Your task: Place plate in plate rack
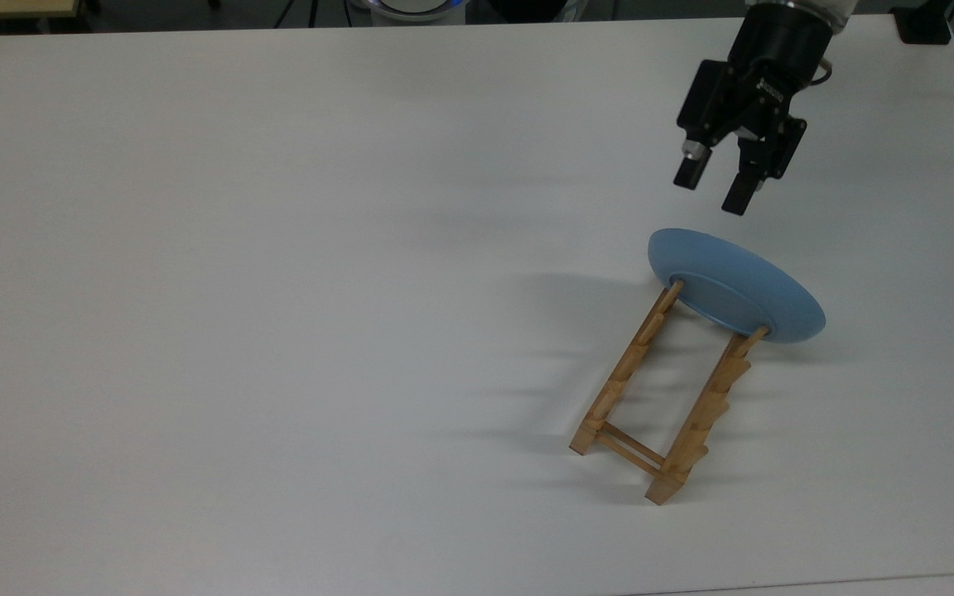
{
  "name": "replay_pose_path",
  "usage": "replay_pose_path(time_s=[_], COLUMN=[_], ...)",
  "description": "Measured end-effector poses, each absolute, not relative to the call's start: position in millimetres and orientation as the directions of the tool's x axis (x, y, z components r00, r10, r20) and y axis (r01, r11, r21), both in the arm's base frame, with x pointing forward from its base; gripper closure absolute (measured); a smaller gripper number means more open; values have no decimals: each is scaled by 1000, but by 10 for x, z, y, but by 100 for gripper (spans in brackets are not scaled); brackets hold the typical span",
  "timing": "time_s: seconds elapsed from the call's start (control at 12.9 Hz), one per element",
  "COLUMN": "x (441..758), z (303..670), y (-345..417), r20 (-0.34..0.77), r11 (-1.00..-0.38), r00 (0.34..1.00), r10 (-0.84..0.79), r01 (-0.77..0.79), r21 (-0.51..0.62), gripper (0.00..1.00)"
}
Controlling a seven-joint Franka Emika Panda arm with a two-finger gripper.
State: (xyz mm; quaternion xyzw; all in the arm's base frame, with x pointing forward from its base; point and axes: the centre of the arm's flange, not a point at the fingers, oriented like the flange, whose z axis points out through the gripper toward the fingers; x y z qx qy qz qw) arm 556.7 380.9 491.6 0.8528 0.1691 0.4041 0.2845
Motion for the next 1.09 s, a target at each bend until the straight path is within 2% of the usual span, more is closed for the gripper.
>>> replay_pose_path(time_s=[0.08, 0.23, 0.47, 0.62, 0.86, 1.09], x=[5581, 5575, 5545, 5455, 5354, 5381], z=[5106, 5495, 5877, 6185, 6406, 6554], y=[3701, 3426, 3013, 2605, 2018, 1243], r20=[613, 635, 603, 538, 397, 259], r11=[-825, -903, -955, -953, -934, -908], r00=[652, 721, 796, 836, 878, 879], r10=[445, 277, 42, -110, -267, -401], r01=[33, -32, -146, -243, -338, -419], r21=[564, 429, 259, 182, 120, 18], gripper=[18, 1, 0, 0, 0, 0])
